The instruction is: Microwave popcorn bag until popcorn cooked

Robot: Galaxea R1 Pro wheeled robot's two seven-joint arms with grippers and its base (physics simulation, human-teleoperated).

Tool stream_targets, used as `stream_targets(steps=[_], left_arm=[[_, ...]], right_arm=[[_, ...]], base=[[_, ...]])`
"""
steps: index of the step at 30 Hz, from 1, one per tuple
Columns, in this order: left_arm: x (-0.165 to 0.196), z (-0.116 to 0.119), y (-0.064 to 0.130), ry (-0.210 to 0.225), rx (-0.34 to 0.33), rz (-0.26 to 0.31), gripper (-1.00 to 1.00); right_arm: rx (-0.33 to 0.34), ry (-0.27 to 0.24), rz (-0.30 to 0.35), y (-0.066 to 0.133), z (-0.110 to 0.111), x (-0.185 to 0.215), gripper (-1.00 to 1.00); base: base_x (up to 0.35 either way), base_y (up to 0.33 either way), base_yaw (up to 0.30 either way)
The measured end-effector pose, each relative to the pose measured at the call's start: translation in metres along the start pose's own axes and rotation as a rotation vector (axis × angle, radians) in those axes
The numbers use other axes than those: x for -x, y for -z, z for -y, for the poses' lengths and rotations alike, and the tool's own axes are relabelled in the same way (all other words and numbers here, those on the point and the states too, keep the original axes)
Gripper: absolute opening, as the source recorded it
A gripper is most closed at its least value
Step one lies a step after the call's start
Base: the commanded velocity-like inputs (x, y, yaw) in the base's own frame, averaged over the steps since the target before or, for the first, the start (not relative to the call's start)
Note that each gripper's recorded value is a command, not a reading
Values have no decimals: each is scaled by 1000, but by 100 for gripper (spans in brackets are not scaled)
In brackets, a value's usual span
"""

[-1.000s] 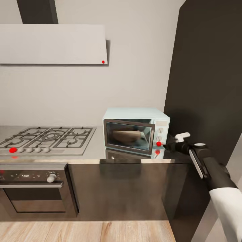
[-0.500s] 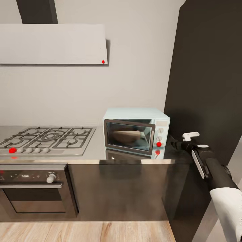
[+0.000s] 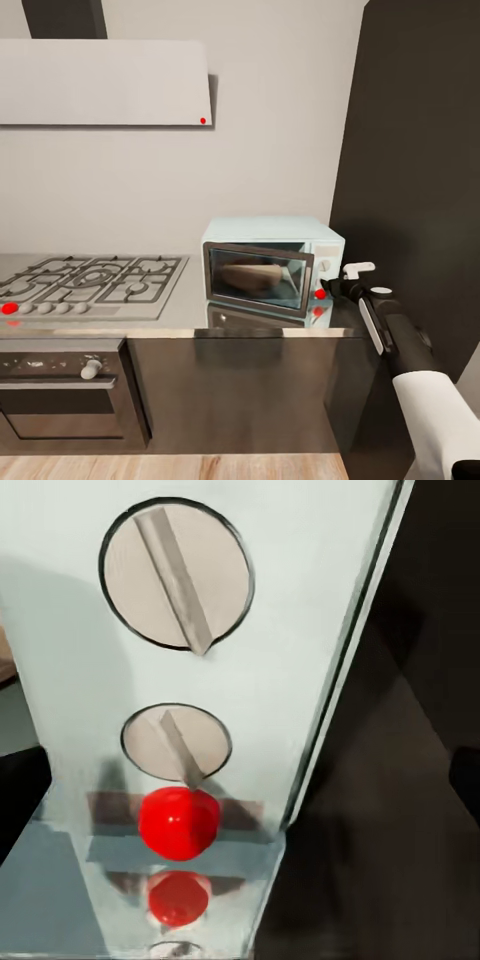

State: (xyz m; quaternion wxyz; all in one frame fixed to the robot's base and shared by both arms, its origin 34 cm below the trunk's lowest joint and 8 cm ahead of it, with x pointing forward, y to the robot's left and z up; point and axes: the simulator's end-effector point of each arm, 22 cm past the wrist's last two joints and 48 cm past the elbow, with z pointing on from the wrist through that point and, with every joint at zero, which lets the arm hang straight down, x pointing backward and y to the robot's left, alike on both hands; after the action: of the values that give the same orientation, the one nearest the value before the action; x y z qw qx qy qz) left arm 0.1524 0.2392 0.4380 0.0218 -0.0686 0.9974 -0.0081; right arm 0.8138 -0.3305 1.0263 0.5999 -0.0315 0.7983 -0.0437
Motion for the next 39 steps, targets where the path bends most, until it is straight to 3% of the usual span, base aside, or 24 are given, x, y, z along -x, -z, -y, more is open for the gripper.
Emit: stream_targets(steps=[10, 16, 28, 39], left_arm=[[0, 0, 0, 1, 0, 0, 100], [0, 0, 0, 1, 0, 0, 100], [0, 0, 0, 1, 0, 0, 100], [0, 0, 0, 1, 0, -1, 100]], right_arm=[[56, 1, -1, 0, -12, -1, 100], [184, 4, 1, 3, -40, 0, 100], [195, 33, 20, 4, -42, 3, 100], [331, 1, 30, 14, -51, 5, 100]], base=[[21, 0, 0], [0, 0, 0], [0, 0, 0], [0, 0, 0]])
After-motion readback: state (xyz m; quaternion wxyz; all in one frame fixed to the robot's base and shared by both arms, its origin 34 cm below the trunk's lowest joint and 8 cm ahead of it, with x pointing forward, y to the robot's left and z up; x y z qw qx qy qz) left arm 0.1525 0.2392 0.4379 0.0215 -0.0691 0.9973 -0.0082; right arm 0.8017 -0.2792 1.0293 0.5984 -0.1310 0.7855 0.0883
